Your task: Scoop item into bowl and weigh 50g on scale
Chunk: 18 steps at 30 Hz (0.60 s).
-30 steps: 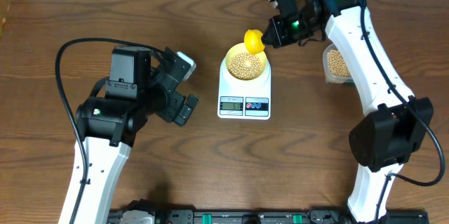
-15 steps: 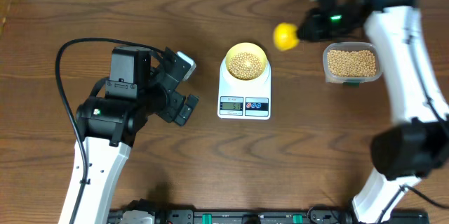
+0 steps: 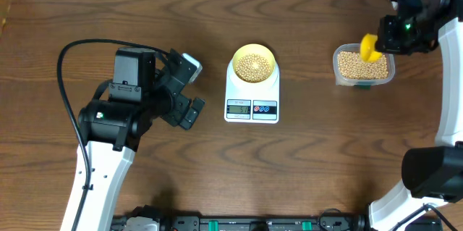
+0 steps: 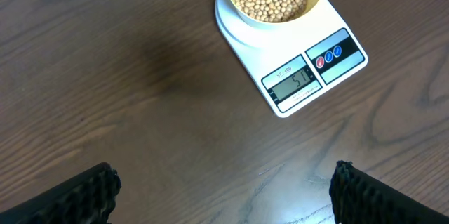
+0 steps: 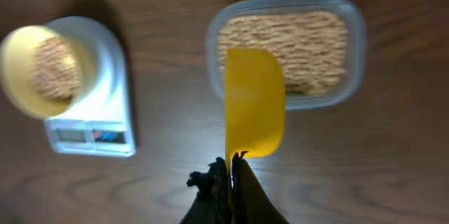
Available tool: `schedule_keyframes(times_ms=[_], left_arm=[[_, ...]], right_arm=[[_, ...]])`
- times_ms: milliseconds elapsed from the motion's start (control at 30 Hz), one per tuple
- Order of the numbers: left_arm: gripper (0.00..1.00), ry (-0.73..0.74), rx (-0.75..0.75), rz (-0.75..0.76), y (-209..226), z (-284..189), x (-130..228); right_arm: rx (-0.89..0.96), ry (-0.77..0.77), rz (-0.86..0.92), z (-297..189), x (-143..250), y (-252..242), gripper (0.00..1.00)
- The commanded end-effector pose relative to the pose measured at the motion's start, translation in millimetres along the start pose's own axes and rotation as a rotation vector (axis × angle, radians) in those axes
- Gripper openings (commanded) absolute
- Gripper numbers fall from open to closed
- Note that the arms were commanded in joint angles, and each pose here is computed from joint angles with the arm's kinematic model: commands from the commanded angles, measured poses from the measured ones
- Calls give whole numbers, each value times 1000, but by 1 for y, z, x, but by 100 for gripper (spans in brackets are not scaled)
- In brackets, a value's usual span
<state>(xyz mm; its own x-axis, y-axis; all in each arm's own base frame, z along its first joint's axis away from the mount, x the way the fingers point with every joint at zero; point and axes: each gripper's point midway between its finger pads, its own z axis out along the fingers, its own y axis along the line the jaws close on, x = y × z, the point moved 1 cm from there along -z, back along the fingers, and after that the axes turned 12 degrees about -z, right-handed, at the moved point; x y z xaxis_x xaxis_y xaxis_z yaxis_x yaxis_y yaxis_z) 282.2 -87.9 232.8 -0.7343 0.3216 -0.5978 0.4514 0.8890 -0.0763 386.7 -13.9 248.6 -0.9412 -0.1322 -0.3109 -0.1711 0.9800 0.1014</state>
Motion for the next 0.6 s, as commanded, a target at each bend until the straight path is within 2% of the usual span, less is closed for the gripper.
schedule_keyframes(times_ms=[0, 333, 433, 567], left_arm=[[98, 4, 14, 8, -1, 1, 1], [98, 4, 14, 8, -1, 1, 1], [98, 4, 14, 8, -1, 1, 1], [98, 4, 14, 8, -1, 1, 1]], right_arm=[[176, 58, -7, 10, 0, -22, 1], [502, 266, -190, 65, -5, -13, 1], [550, 267, -236, 70, -10, -4, 1], [501, 195, -204, 64, -22, 8, 1]])
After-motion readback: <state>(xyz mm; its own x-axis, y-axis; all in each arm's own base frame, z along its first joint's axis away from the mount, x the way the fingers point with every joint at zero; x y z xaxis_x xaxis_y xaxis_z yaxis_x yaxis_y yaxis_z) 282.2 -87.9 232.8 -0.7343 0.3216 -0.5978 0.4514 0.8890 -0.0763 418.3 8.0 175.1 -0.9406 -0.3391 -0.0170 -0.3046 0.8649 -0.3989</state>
